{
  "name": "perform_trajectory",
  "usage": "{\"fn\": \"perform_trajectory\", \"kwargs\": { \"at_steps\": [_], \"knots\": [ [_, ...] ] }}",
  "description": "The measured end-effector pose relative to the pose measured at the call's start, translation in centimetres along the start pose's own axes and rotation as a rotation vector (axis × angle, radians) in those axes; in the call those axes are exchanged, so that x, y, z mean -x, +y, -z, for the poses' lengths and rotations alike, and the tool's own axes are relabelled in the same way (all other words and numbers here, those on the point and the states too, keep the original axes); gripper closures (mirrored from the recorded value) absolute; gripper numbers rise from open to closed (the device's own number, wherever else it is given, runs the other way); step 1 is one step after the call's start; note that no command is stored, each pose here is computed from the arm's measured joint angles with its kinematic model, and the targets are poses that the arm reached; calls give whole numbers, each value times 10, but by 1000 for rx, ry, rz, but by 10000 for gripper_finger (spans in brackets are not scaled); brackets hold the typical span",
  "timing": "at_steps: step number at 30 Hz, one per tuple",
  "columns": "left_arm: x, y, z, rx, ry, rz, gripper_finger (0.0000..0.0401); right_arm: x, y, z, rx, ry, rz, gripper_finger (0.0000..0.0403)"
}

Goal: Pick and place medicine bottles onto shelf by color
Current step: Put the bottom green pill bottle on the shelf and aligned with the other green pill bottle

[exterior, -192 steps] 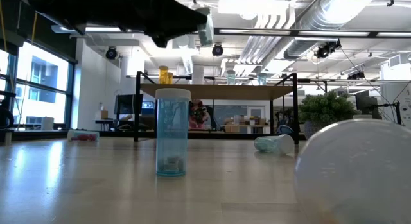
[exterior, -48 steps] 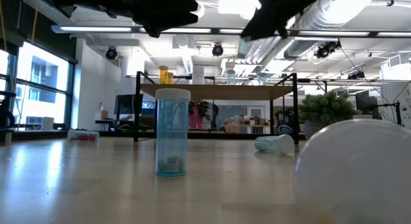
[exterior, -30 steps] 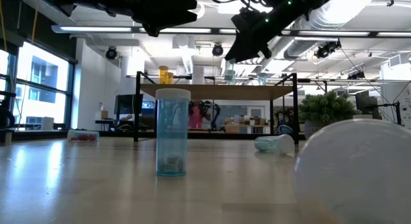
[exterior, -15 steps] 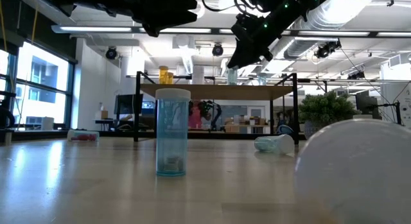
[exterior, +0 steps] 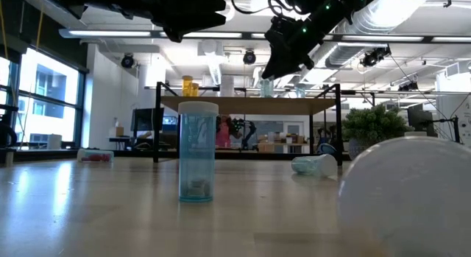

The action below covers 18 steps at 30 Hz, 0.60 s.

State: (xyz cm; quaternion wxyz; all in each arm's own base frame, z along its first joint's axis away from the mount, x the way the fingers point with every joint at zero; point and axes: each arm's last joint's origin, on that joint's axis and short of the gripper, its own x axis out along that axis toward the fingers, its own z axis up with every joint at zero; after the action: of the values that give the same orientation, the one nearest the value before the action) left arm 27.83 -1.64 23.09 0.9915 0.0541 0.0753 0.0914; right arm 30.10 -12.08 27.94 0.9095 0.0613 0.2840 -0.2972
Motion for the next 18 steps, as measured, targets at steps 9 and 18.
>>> {"fn": "perform_trajectory", "kwargs": {
  "at_steps": [9, 18],
  "knots": [
    [0, 0, 0, 0, 0, 0, 188, 0, 0, 0, -1, 0, -10, 246],
    [0, 0, 0, 0, 0, 0, 188, 0, 0, -3, 2, -30, -9, 245]
  ]
}}
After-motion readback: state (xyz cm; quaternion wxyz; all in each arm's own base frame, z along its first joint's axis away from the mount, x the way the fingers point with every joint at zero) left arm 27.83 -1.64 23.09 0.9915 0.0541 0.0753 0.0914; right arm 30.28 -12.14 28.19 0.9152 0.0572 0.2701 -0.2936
